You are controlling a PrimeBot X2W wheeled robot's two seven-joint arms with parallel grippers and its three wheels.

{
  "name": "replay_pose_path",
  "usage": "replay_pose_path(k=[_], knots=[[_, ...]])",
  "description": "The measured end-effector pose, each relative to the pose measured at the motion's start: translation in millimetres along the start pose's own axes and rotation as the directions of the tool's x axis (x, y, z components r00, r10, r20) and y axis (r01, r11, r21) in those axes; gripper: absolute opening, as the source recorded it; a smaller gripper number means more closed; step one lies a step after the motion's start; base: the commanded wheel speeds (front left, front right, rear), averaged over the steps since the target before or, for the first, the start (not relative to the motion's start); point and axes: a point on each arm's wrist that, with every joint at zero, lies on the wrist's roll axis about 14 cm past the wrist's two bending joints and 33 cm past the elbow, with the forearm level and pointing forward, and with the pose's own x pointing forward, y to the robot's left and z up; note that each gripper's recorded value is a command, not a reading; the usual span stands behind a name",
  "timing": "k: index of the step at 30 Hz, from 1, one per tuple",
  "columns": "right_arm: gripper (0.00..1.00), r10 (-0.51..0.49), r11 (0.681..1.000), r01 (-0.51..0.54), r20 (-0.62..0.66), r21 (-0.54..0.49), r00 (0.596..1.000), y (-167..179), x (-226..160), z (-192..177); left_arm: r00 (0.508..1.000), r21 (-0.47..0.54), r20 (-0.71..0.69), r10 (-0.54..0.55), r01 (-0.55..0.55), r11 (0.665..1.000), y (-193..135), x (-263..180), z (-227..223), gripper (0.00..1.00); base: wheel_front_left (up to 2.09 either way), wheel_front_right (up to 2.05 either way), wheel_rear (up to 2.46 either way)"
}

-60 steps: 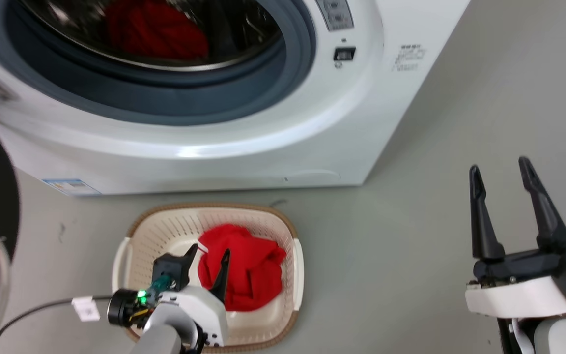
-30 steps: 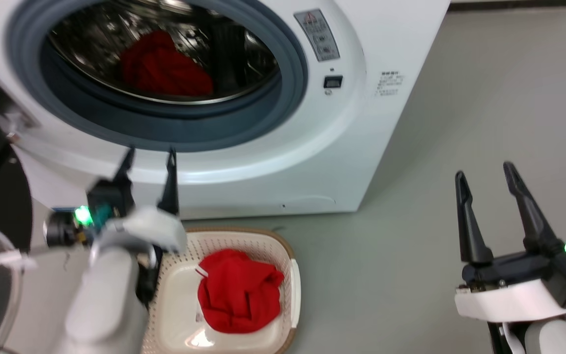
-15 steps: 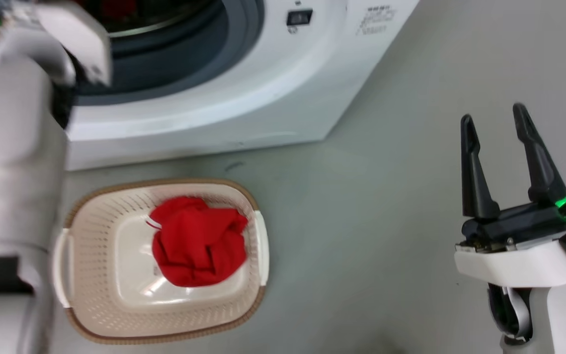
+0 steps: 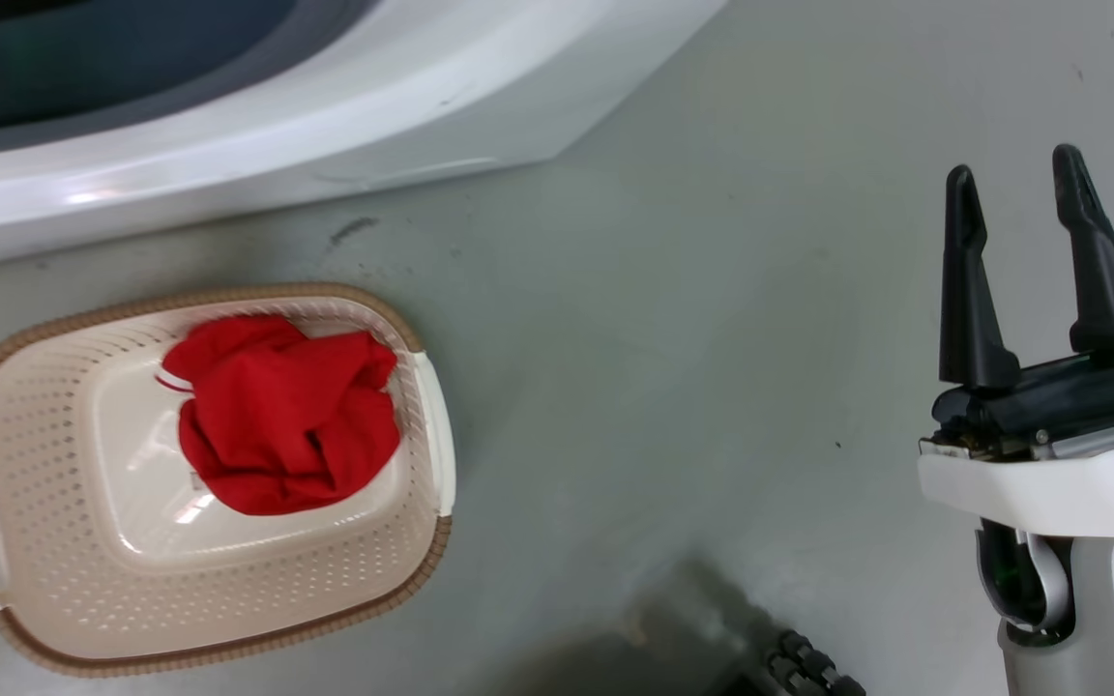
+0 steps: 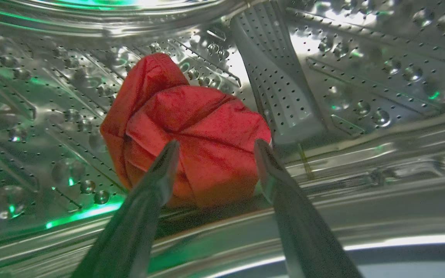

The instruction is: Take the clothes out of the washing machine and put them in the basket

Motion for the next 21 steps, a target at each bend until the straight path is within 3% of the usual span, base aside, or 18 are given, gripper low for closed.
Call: replay_pose_path(k=[9,21], knots=[[1.0,-0.033,0.999,0.033,-0.052,-0.007,0.998,-13,7,-25,0.979,-0.005,-0.204,0.019,-0.02,1.0,11,43,-45,1.0,0.0,0.0,0.0],[1.0,-0.049,0.999,0.048,-0.084,-0.019,0.995,-19,7,-38,0.959,0.009,-0.282,0.033,-0.031,0.999,8,59,-71,1.0,0.0,0.0,0.0]])
